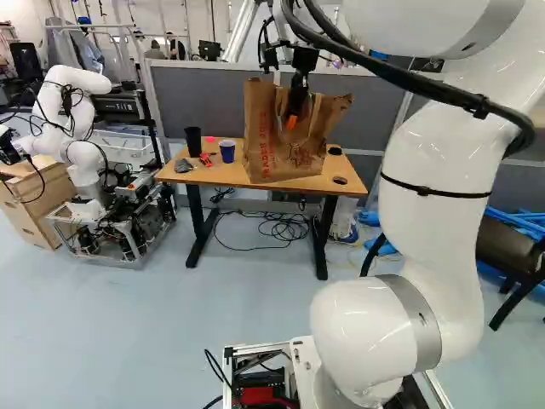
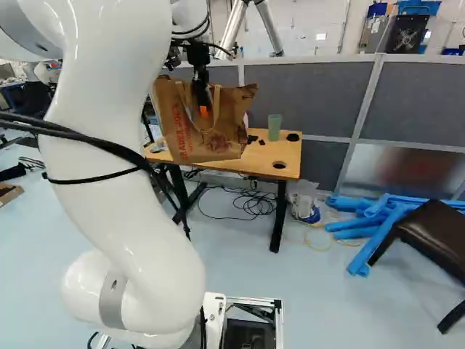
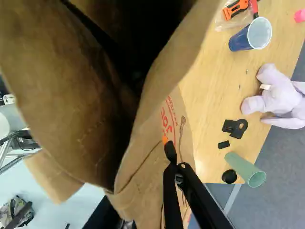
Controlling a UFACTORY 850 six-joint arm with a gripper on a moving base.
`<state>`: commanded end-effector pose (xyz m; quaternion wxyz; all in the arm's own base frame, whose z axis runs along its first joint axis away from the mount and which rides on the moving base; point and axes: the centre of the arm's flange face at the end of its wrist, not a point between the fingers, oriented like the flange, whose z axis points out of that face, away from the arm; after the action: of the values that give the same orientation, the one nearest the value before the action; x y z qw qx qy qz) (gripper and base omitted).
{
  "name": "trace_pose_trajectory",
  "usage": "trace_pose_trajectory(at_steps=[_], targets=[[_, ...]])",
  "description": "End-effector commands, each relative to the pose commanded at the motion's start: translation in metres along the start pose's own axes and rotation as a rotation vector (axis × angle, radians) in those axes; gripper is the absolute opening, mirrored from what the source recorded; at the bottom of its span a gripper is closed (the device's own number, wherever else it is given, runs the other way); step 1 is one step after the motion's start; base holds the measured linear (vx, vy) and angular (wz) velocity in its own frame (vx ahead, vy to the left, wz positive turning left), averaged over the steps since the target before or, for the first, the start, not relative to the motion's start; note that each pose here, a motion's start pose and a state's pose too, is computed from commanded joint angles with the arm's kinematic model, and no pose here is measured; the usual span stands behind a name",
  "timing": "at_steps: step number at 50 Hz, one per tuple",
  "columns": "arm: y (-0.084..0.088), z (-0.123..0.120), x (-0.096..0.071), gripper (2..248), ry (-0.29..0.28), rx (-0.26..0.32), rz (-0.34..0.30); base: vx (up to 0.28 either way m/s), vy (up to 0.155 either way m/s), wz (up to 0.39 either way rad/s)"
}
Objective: Pick up the bag on the ground and place it on the table
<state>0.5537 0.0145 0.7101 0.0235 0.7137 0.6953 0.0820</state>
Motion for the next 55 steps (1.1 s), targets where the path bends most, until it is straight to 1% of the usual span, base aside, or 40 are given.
trace_pose_trajectory(at_steps=[20, 55], targets=[[0.0000, 0.0000, 0.0000, 18, 0.000, 0.000, 0.000, 0.010, 0.000, -0.001], [0.0000, 0.0000, 0.0000, 18, 0.000, 0.000, 0.000, 0.096, 0.002, -0.006]])
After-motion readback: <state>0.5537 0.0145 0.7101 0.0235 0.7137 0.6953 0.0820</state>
